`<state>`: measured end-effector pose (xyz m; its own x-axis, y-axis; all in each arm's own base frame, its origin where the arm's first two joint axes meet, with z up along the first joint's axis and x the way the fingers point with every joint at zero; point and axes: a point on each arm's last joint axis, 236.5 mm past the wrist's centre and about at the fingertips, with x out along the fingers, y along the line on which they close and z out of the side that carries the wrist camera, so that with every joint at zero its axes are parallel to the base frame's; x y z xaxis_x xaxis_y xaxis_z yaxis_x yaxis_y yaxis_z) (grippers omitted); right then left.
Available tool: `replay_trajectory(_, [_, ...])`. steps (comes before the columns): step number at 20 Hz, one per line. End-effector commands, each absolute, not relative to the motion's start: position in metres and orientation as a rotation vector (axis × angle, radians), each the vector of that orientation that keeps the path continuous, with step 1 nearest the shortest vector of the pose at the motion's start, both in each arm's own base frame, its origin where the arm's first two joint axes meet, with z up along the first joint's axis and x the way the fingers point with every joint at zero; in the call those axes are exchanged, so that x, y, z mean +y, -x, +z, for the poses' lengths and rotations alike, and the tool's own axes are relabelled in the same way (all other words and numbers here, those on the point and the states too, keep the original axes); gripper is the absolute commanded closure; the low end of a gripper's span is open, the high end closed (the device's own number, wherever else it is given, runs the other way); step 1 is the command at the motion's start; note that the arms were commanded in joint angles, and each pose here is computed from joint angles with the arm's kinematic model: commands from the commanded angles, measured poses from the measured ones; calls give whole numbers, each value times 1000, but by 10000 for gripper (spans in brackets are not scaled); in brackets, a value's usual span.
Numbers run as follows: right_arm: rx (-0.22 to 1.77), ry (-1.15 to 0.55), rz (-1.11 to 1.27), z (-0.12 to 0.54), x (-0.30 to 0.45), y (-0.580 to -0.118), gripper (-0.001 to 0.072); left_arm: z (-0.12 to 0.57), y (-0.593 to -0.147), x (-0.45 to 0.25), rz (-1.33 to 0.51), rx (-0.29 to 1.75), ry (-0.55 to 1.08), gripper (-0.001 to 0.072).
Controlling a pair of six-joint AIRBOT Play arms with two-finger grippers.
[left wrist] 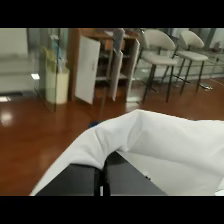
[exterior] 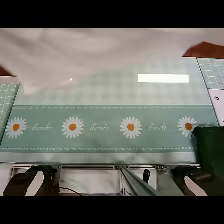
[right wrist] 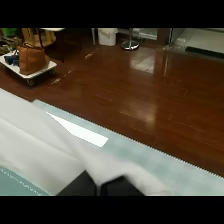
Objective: Fold the shirts.
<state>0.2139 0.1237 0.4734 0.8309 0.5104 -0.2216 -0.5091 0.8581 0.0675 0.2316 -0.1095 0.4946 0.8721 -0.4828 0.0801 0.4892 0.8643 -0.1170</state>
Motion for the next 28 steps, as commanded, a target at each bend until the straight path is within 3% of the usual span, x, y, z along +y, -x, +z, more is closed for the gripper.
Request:
replay_trajectory(1, [276, 26, 532, 464, 113, -171, 689, 491, -180, -118, -501, -54, 38, 692])
replay_trajectory(4, [462, 27, 532, 415, 113, -172, 689, 432, -180, -129, -562, 186, 38, 692])
replay_trajectory(8, [678, 6, 505, 339, 115, -213, 688, 346, -226, -129, -595, 420, 225, 691])
replay_trajectory(14, [985, 28, 177, 188, 60, -288, 689, 175, -286, -168, -679, 715, 473, 691])
replay_trajectory(19, [1057, -51, 218, 108, 91, -362, 689, 71, -361, -199, -542, 807, 501, 691])
replay_trajectory(21, [1028, -129, 180, 86, 89, -403, 688, 51, -395, -204, -504, 833, 503, 691])
replay_trajectory(24, [1077, -392, 166, 57, 90, -441, 684, 33, -422, -224, -552, 933, 508, 685])
replay_trajectory(25, [1098, -466, 181, 49, 93, -448, 541, 29, -423, -233, -593, 981, 504, 554])
replay_trajectory(26, [1114, -509, 207, 45, 95, -452, 332, 27, -423, -241, -631, 1021, 499, 269])
replay_trajectory(27, [1139, -532, 218, 42, 91, -451, 296, 28, -421, -242, -664, 1071, 498, 198])
replay_trajectory(28, [1168, -515, 211, 40, 77, -446, 296, 29, -420, -234, -669, 1123, 486, 198])
